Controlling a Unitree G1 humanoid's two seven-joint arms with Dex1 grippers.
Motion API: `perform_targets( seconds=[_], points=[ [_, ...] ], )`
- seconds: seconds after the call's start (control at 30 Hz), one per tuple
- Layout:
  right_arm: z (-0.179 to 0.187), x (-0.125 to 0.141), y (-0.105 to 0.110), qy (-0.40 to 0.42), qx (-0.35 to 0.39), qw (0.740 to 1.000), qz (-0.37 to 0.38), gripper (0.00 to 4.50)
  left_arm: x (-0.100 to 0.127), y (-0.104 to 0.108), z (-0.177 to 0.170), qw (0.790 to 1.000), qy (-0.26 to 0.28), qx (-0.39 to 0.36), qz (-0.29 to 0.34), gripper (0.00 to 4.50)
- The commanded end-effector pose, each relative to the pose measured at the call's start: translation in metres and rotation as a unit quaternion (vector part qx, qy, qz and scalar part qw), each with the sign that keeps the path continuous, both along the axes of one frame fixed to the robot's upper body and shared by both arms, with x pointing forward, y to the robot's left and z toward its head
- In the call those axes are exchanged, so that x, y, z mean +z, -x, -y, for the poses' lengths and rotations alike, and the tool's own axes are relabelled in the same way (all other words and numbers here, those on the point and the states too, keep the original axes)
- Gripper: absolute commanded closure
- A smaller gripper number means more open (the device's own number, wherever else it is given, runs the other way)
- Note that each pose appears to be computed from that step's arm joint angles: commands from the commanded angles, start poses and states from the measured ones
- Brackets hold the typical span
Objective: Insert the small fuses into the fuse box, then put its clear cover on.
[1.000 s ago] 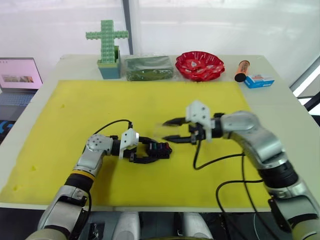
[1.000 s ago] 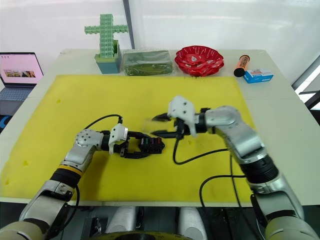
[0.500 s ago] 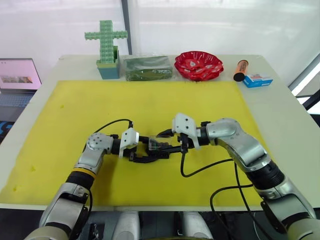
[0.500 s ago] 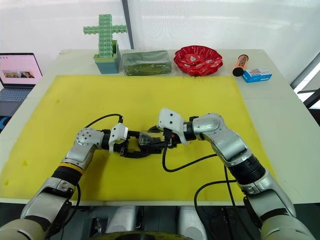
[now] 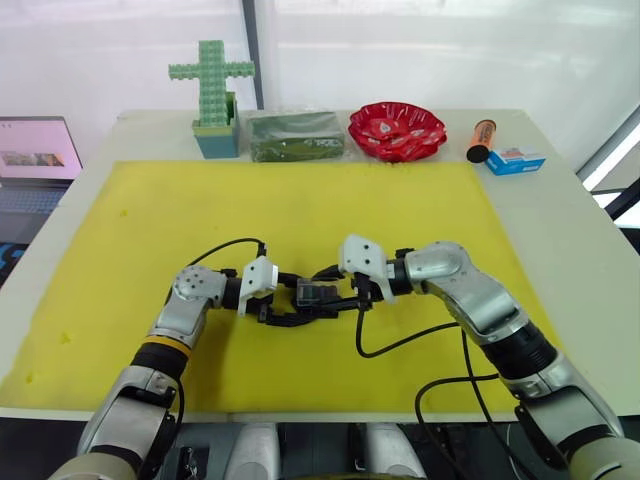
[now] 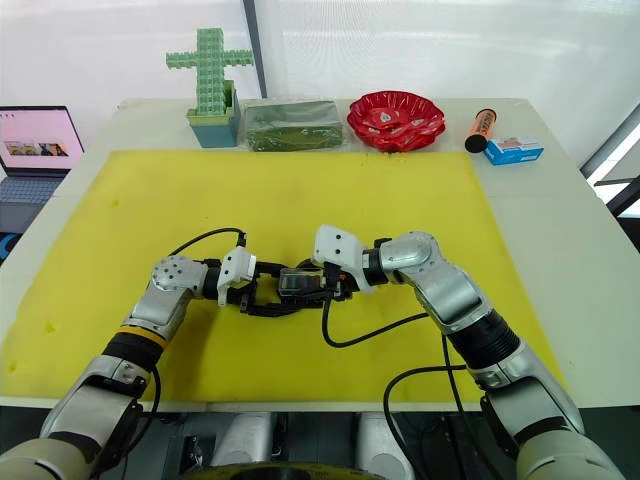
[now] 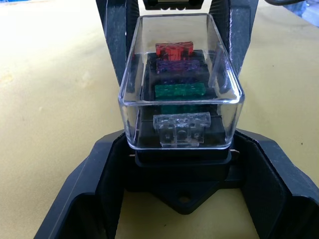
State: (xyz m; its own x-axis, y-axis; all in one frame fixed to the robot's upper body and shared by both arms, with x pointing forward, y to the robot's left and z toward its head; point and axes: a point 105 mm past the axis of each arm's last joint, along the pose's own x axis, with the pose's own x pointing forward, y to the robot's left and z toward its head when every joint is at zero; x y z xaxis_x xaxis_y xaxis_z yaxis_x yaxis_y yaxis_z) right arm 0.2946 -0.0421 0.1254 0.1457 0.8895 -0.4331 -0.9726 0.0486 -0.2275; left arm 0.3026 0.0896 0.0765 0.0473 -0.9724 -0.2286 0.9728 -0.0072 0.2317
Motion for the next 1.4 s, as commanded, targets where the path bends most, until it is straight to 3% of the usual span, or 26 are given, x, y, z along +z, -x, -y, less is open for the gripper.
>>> perform_targets(
  seconds=[0.03, 1.13, 1.37, 1.4],
  points=[
    [-0.001, 0.003, -0.001, -0.007, -0.002, 1.000, 0.012, 2.69, -0.001, 0.003, -0.001, 1.000, -0.006, -0.005, 0.004, 1.68],
    [0.002, -0.007, 0.002, -0.008, -0.029, 1.000, 0.006, 2.69, -0.001, 0.000, -0.003, 1.000, -0.007, 0.002, 0.010, 1.68],
    [0.002, -0.004, 0.001, -0.010, -0.026, 1.000, 0.012, 0.47, -0.001, 0.000, -0.003, 1.000, -0.008, 0.003, 0.010, 1.68],
    [0.002, -0.004, 0.001, -0.010, -0.024, 1.000, 0.013, 0.47, -0.002, 0.000, -0.004, 1.000, -0.008, 0.003, 0.010, 1.68]
  ],
)
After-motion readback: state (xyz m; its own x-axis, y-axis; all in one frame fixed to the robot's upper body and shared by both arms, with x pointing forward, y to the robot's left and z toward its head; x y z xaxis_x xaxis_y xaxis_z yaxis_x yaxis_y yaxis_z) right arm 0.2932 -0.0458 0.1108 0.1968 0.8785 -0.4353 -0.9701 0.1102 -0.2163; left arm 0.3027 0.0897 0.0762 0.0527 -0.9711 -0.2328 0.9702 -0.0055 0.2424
